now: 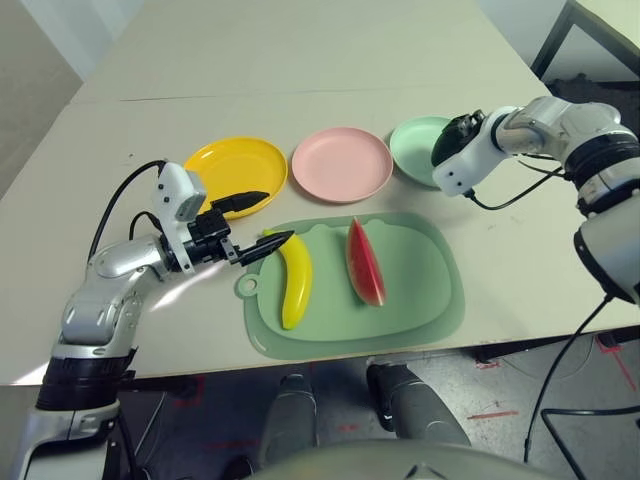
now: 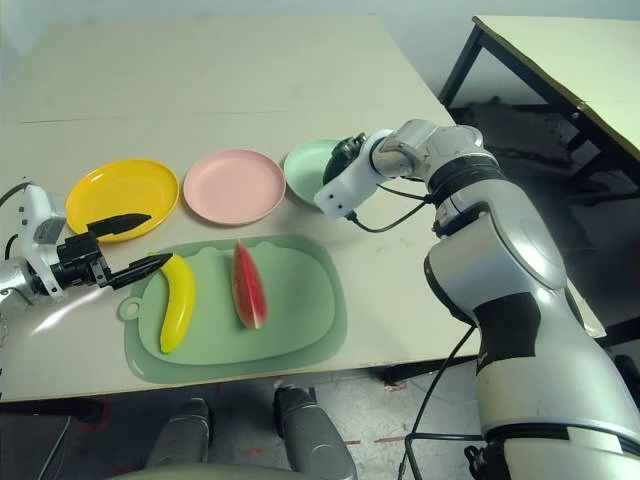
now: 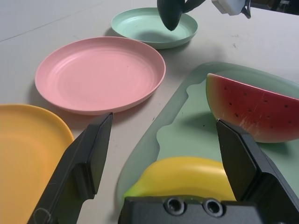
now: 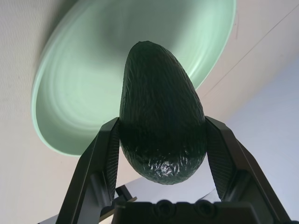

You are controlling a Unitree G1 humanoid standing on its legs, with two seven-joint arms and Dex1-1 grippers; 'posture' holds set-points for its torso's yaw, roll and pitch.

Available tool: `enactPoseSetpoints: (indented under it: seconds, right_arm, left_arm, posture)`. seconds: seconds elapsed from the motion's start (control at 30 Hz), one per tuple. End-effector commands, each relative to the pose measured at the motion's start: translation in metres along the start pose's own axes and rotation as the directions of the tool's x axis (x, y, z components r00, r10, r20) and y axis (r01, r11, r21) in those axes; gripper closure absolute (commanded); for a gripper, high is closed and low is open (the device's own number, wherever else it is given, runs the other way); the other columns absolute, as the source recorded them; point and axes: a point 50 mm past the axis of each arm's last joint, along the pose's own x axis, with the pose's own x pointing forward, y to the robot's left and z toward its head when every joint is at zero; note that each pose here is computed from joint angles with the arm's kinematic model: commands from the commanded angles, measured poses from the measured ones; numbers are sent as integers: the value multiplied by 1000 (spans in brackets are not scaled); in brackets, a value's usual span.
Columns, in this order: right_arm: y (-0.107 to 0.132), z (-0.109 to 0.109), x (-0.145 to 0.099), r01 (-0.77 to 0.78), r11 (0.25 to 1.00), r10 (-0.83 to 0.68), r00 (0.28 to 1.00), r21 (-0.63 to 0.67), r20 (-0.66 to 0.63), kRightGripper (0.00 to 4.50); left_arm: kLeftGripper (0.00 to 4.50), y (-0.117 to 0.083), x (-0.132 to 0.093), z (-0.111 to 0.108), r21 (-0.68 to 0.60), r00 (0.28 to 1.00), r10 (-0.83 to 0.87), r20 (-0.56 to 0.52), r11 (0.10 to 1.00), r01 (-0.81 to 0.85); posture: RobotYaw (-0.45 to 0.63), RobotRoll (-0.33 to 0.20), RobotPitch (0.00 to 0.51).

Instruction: Place the fruits into color-matched plates.

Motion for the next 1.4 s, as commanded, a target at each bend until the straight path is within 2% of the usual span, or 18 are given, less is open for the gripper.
enactPoseSetpoints:
  seconds: [0.03,0.47,0.57,0.63,1.13,1.4]
  right_arm:
    - [10,4,4,-28,1000,28,999,12,21,1605]
    - [15,8,8,-33,999,32,998,21,46,1605]
    - [17,9,8,-37,999,36,998,21,49,535]
    - [18,9,8,-40,999,39,998,21,51,32]
    - [9,5,-3,-27,1000,27,996,-4,85,32]
    - [0,11,-19,-18,989,48,978,-146,202,32]
  left_arm:
    - [0,-2,3,1,12,1000,-27,-14,1000,27]
    - [0,-4,6,2,13,999,-50,-14,999,50]
    - [0,-4,6,3,14,999,-47,-14,999,47]
    - [0,-4,6,2,13,999,-47,-15,999,47]
    - [0,-3,7,-2,21,996,-89,0,996,89]
    - [0,-5,4,1,23,989,-148,25,989,148]
  posture:
    - [-58,0,157]
    - [-66,0,154]
    - [-66,0,155]
    - [-66,0,155]
    - [-80,0,147]
    - [-90,0,142]
